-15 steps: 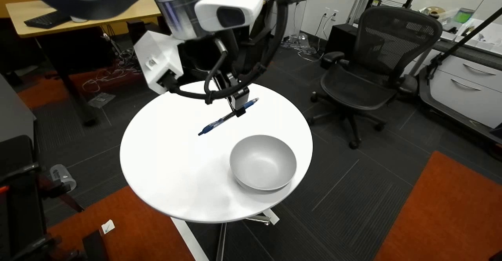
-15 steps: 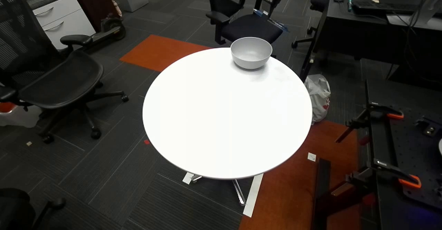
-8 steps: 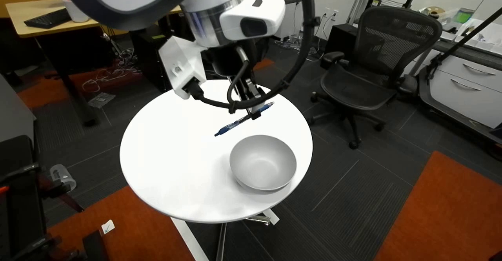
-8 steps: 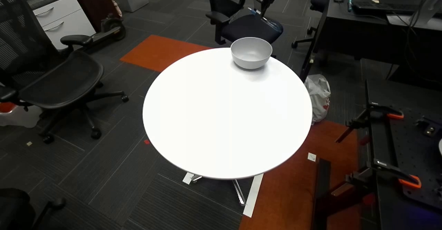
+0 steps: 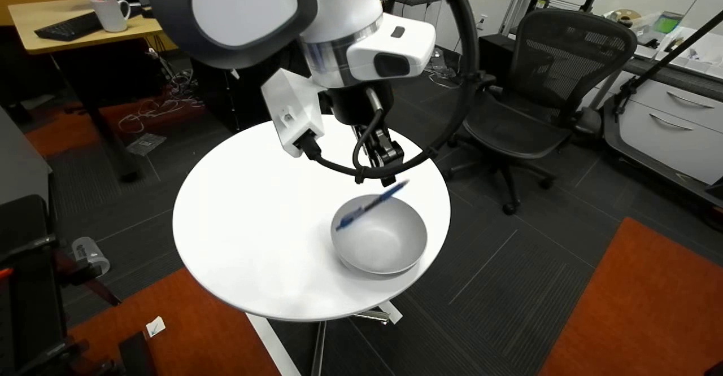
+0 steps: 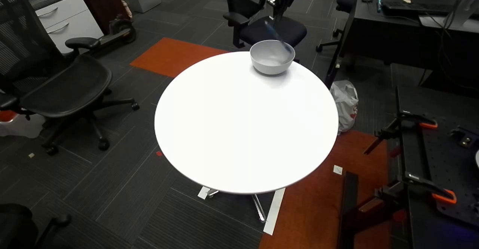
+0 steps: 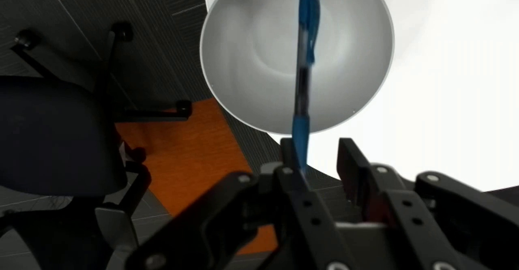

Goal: Pick up the pen and place it in the bowl.

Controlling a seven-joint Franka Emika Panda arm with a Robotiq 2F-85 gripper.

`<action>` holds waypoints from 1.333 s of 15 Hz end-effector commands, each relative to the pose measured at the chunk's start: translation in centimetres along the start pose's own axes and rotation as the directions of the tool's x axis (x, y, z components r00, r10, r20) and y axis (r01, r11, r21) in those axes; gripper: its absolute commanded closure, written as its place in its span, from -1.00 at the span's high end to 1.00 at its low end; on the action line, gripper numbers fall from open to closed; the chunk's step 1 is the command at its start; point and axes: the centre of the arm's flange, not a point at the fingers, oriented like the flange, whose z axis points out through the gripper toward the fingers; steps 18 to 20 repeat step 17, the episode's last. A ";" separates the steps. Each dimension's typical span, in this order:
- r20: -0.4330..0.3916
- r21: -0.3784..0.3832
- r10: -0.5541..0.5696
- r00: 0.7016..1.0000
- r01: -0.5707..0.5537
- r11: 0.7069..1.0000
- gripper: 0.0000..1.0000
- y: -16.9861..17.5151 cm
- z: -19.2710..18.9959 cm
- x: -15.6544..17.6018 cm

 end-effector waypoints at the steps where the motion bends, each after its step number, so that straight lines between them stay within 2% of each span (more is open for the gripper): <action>1: -0.010 -0.004 0.033 0.999 -0.033 0.999 0.32 -0.2 0.3 1.3; 6: -0.013 -0.003 0.044 0.999 -0.044 0.999 1.00 -0.2 0.7 1.5; 20: 0.000 0.000 0.024 1.000 -0.024 1.000 1.00 -0.1 1.0 0.7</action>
